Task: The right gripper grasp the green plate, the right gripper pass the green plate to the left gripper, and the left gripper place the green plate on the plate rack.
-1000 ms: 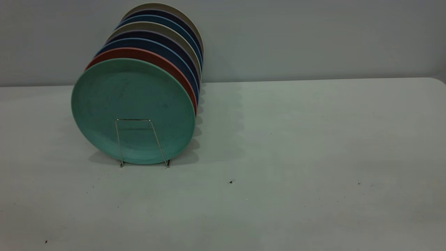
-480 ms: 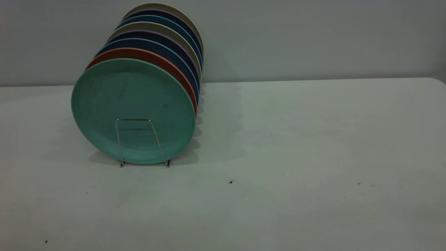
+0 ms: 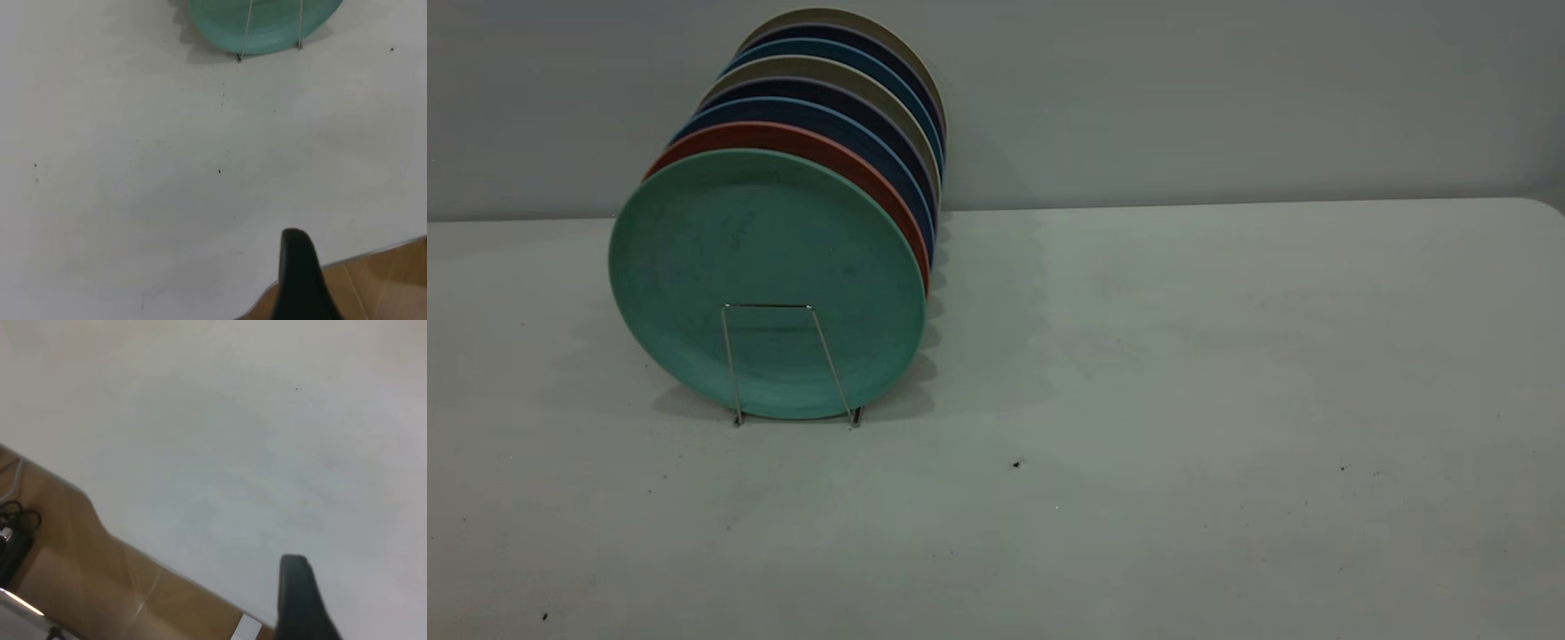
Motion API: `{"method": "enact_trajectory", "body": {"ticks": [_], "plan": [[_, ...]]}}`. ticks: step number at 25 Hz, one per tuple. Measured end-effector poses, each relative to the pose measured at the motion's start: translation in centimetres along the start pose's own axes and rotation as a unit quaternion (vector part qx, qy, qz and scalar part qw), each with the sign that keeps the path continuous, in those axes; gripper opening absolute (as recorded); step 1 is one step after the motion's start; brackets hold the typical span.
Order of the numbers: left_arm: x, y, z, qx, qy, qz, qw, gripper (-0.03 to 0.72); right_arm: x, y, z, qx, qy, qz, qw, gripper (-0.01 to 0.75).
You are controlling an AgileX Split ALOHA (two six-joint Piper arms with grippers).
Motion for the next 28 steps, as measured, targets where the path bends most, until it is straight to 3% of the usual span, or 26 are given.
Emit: {"method": "enact_trajectory", "body": {"ticks": [14, 23, 28], "plan": [[0.0, 0.0, 0.0, -0.003, 0.000, 0.000, 1.000, 0.499, 0.0, 0.0, 0.1, -0.006, 0.002, -0.006, 1.000, 0.348], [0.0, 0.0, 0.1, -0.005, -0.001, 0.000, 1.000, 0.499, -1.5, 0.2, 1.9, -0.067, 0.107, -0.075, 0.989, 0.284], [0.0, 0.0, 0.1, -0.005, -0.001, 0.000, 1.000, 0.499, -1.9, 0.4, 2.1, -0.071, 0.135, -0.094, 0.984, 0.248]]}}
Point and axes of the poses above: a point on each arm's last joint axis where the gripper is mounted, z pointing back along that axis away from the gripper, x along the wrist's bending axis when the last joint is at zero, y = z × x, the point moved 9 cm from there along -z, pointing out along that axis toward the gripper, and after that the axes turned 1 degree about -z, right-handed, at the moved point
